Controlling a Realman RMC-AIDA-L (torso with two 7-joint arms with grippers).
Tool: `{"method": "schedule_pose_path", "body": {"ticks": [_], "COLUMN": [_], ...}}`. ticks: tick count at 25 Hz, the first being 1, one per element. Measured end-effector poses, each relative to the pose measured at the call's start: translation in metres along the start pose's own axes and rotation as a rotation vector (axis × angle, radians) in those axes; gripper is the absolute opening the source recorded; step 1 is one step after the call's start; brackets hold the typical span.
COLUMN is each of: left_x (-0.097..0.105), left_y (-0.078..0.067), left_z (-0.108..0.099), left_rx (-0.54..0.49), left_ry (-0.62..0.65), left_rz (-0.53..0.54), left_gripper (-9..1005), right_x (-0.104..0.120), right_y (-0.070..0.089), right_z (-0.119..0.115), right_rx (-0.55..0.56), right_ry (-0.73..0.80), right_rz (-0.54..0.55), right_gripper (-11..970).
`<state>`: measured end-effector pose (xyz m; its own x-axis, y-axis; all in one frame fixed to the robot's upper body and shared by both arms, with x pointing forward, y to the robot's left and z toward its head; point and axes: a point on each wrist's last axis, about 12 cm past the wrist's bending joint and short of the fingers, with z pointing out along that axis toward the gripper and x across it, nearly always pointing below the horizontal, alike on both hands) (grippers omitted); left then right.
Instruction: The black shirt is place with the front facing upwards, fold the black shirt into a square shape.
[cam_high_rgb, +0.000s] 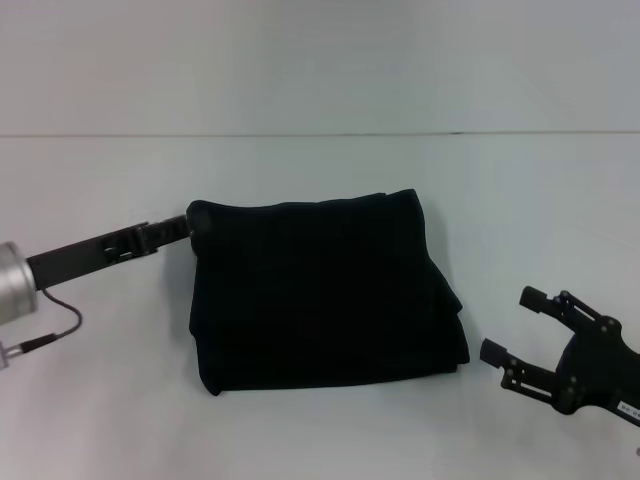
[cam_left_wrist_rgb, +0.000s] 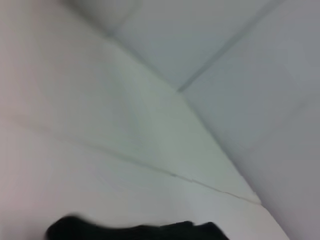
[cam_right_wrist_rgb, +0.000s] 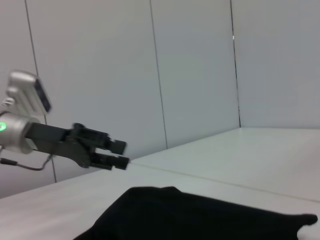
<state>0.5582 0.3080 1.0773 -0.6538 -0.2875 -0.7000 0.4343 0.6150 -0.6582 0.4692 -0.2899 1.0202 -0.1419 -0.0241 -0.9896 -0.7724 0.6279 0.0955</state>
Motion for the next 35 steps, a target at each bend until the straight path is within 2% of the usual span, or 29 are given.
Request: {"method": "schedule_pose_path", "body": {"ticks": [4, 5, 6, 8, 10, 12, 15, 19, 23, 26, 35], "left_x": [0.003, 0.007, 0.007, 0.014, 0.02, 0.031, 0.049, 0.072, 0.09, 0.094, 0.092], "left_y": [-0.012, -0.02, -0.02, -0.027, -0.031, -0.032, -0.029, -0.022, -0.016, -0.013, -0.012], "left_z": [-0.016, -0.024, -0.024, -0.033, -0.042, -0.051, -0.061, -0.071, -0.074, -0.073, -0.072], "left_rx": [0.102, 0.171, 0.171, 0.242, 0.283, 0.303, 0.282, 0.238, 0.192, 0.164, 0.171], "left_ry": [0.008, 0.01, 0.01, 0.0, -0.016, -0.016, 0.005, 0.088, 0.16, 0.172, 0.166], "left_rz": [0.265, 0.408, 0.408, 0.531, 0.605, 0.657, 0.665, 0.643, 0.614, 0.606, 0.609], "left_gripper": [508, 532, 556, 604, 652, 742, 877, 927, 947, 946, 949], "right_x": [-0.005, -0.006, -0.008, -0.01, -0.011, -0.012, -0.011, -0.002, 0.009, 0.012, 0.012], "right_y": [-0.003, -0.004, -0.004, -0.005, -0.005, -0.004, -0.002, 0.003, 0.005, 0.006, 0.005], "right_z": [0.008, 0.01, 0.013, 0.017, 0.021, 0.025, 0.032, 0.034, 0.024, 0.019, 0.021], "right_rx": [-0.013, -0.018, -0.024, -0.039, -0.055, -0.074, -0.106, -0.123, -0.086, -0.068, -0.076], "right_ry": [-0.01, -0.012, -0.013, -0.013, -0.012, -0.004, 0.021, 0.077, 0.117, 0.122, 0.125], "right_rz": [-0.013, -0.019, -0.026, -0.042, -0.056, -0.071, -0.093, -0.088, -0.07, -0.066, -0.084], "right_gripper": [941, 941, 941, 941, 941, 941, 942, 942, 942, 941, 941]}}
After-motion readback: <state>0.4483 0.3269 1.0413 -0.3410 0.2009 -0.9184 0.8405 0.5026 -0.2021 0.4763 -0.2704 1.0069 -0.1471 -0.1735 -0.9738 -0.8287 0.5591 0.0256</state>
